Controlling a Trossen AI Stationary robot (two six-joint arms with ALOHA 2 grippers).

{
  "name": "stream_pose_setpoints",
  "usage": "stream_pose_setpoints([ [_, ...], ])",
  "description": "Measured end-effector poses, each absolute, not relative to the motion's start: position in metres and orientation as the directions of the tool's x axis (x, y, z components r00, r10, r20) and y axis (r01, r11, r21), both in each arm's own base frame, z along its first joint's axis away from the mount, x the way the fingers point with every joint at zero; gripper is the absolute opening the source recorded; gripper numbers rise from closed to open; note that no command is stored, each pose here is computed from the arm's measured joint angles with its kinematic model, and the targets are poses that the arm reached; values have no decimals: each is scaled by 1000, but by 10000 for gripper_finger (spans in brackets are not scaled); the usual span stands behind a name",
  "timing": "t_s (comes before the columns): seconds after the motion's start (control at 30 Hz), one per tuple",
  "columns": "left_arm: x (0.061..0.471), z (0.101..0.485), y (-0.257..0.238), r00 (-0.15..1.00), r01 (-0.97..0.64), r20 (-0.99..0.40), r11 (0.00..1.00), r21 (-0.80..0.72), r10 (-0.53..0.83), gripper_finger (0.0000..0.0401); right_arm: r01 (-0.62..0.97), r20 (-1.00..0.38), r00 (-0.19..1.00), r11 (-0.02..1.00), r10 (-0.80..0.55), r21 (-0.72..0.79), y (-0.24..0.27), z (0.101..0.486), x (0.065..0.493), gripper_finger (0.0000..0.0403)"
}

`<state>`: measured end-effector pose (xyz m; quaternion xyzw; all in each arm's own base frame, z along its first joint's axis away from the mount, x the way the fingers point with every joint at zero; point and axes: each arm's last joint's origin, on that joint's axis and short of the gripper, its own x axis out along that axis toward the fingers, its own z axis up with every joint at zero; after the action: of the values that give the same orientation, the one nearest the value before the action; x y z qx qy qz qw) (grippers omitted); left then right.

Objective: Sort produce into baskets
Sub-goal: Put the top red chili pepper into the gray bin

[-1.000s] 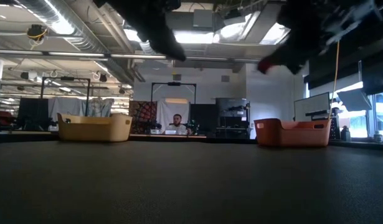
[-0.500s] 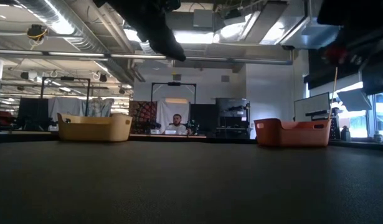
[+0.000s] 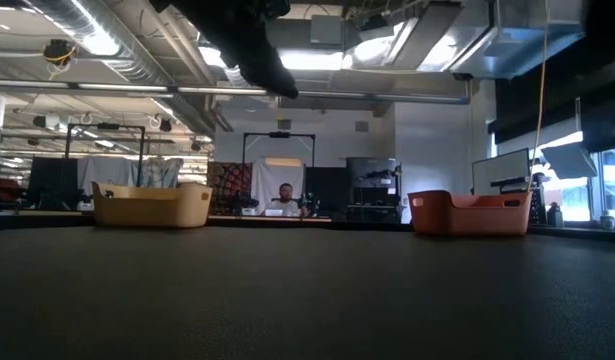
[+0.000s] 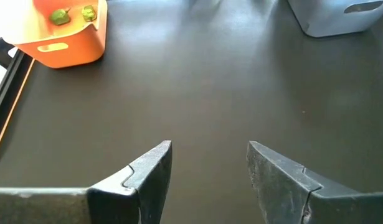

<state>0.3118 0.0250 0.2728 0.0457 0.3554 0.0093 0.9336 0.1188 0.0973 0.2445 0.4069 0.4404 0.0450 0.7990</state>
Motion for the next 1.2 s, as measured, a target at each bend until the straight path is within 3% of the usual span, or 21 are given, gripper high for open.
stream_pose_setpoints([
  [0.3, 313, 274, 25, 757, 13, -652, 996, 93, 51, 203, 419, -730, 545, 620, 413, 664, 138, 228, 100, 3],
  [0.53, 313, 274, 25, 757, 10, -651, 996, 89, 51, 203, 420, -726, 553, 615, 410, 667, 170, 212, 100, 3],
  [0.9, 313, 275, 25, 762, 10, -645, 996, 90, 51, 203, 581, -824, 448, 587, 348, 564, 183, 187, 101, 6],
  [1.2, 313, 274, 25, 762, 10, -646, 996, 90, 51, 203, 604, -831, 421, 571, 363, 556, 182, 187, 99, 104],
])
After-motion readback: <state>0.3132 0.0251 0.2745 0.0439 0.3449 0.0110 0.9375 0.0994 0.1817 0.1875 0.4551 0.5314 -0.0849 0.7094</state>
